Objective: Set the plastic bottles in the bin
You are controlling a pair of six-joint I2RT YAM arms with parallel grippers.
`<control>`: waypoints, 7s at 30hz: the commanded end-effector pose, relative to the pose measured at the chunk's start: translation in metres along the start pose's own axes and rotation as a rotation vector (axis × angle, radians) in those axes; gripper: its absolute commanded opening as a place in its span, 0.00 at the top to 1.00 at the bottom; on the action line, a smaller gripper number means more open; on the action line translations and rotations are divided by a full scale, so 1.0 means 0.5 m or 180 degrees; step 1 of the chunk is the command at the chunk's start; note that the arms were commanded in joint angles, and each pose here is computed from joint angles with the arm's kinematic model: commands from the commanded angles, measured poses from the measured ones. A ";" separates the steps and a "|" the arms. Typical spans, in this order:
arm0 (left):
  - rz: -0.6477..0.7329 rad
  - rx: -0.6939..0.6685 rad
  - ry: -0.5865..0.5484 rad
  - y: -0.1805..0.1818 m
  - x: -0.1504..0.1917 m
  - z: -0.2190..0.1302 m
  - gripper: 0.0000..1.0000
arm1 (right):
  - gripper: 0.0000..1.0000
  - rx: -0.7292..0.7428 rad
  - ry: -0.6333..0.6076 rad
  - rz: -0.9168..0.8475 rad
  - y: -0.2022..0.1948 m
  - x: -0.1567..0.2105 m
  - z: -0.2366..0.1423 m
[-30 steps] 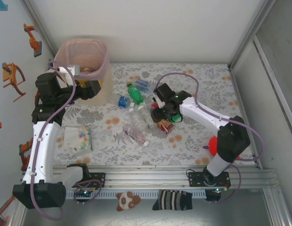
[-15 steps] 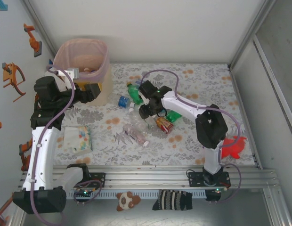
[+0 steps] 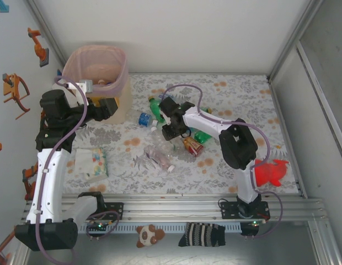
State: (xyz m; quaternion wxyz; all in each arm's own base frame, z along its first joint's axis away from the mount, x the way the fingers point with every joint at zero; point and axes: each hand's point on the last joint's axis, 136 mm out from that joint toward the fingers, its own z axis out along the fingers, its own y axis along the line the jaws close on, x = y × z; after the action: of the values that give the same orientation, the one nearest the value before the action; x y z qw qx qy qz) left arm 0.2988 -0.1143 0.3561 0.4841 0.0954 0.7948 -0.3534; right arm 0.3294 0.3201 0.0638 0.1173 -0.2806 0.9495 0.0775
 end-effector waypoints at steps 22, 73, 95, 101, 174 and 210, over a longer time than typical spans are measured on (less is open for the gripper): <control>0.0248 0.0712 -0.0348 -0.105 -0.051 0.002 0.21 | 0.68 -0.0256 -0.1525 -0.0011 0.027 -0.083 -0.337; 0.1648 0.3866 -0.0185 -0.598 0.014 -0.063 0.45 | 0.74 -0.2344 -0.4439 -0.1740 0.207 0.128 -0.955; 0.1779 0.3770 -0.0235 -0.595 0.007 -0.066 0.67 | 0.40 -0.2158 -0.4405 -0.1554 0.187 0.134 -0.954; 0.1786 0.3166 -0.0249 -0.544 -0.016 -0.030 0.67 | 0.36 -0.1892 -0.4412 -0.1446 0.161 0.150 -0.952; 0.0713 -0.2281 0.2381 0.625 0.008 0.228 0.46 | 0.34 -0.1294 -0.4222 -0.1323 0.121 0.116 -0.897; 0.0469 -0.0923 0.0732 0.260 -0.223 0.185 0.28 | 0.39 -0.0183 -0.2684 0.1037 -0.117 0.025 -0.619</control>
State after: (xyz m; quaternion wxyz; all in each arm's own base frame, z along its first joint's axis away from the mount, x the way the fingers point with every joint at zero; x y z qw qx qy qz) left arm 0.4976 -0.0354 0.3312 0.3882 0.1158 0.9062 -0.1209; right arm 0.2887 0.2098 0.3613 0.4980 -0.1415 0.8276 0.2167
